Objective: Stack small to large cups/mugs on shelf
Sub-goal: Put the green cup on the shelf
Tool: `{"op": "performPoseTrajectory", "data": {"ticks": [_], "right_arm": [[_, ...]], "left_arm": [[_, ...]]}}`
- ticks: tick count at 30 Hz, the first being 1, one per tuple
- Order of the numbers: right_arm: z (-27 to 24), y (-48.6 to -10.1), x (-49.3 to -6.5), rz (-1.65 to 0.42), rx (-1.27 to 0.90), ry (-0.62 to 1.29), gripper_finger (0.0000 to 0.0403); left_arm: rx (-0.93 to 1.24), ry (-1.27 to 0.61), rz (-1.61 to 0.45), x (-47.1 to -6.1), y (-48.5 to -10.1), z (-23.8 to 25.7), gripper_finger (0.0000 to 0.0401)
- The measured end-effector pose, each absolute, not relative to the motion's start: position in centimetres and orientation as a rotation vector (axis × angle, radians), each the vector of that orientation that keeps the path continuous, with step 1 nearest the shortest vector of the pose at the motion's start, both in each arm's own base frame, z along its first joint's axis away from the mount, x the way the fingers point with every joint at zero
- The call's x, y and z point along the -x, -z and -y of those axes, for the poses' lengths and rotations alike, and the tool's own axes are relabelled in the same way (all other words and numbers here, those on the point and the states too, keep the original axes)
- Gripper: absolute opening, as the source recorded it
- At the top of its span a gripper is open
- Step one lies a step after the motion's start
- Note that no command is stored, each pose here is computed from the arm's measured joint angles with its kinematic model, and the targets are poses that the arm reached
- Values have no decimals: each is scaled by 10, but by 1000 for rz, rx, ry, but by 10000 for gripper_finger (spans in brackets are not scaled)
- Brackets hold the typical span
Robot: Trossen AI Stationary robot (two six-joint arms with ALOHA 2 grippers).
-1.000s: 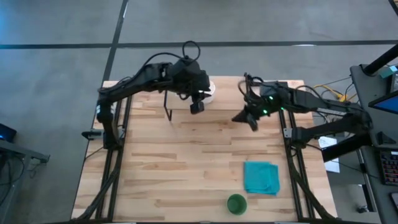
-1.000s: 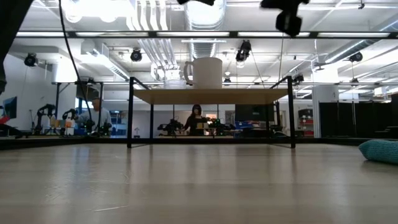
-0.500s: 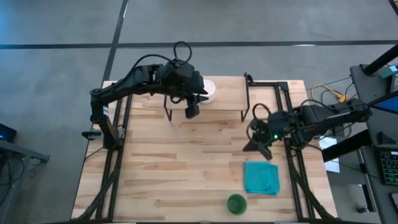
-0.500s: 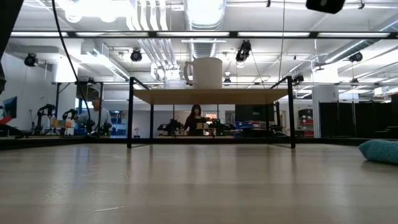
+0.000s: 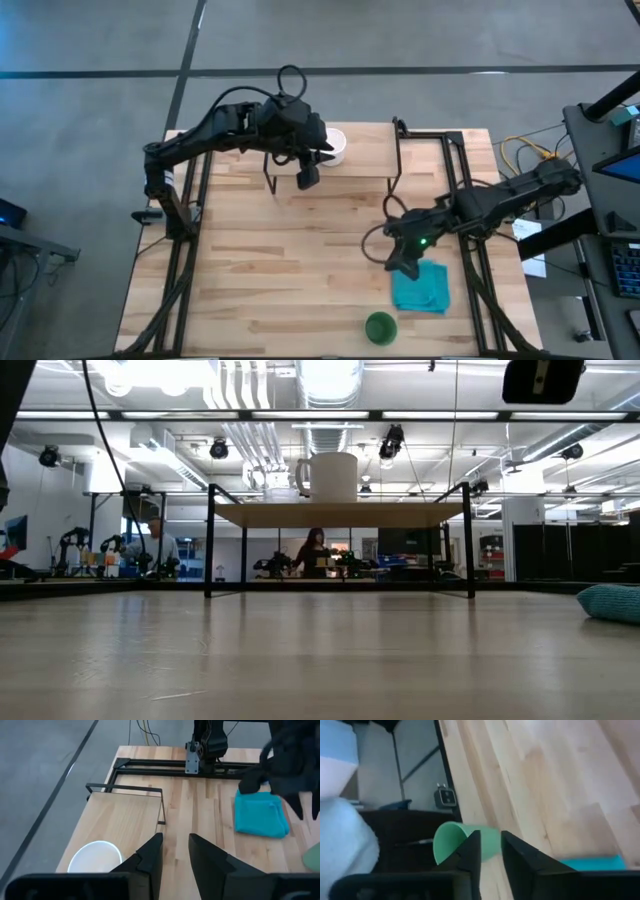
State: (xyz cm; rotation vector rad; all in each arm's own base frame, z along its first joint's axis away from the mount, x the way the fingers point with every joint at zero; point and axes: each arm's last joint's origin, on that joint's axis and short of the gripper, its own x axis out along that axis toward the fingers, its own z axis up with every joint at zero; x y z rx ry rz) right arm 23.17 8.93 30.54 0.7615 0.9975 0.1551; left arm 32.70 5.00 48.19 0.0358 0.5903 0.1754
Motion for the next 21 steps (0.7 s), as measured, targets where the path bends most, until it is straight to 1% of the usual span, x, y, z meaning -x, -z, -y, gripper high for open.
{"op": "performPoseTrajectory", "data": {"ticks": [5,10,16,21], "right_arm": [[-97,-290,-243,-1129,-870,-161,105],[-113,-284,-249,-1228,-933,-205,111],[-127,-296,-268,-1202,-867,-243,110],[-138,-305,-271,-1324,-734,-226,105]], "left_arm": [[-40,-176,-573,-320,-487,-49,80],[-118,-179,-549,-308,-497,-48,80],[-147,-266,-506,-289,-511,-48,80],[-204,-304,-490,-277,-518,-48,80]]}}
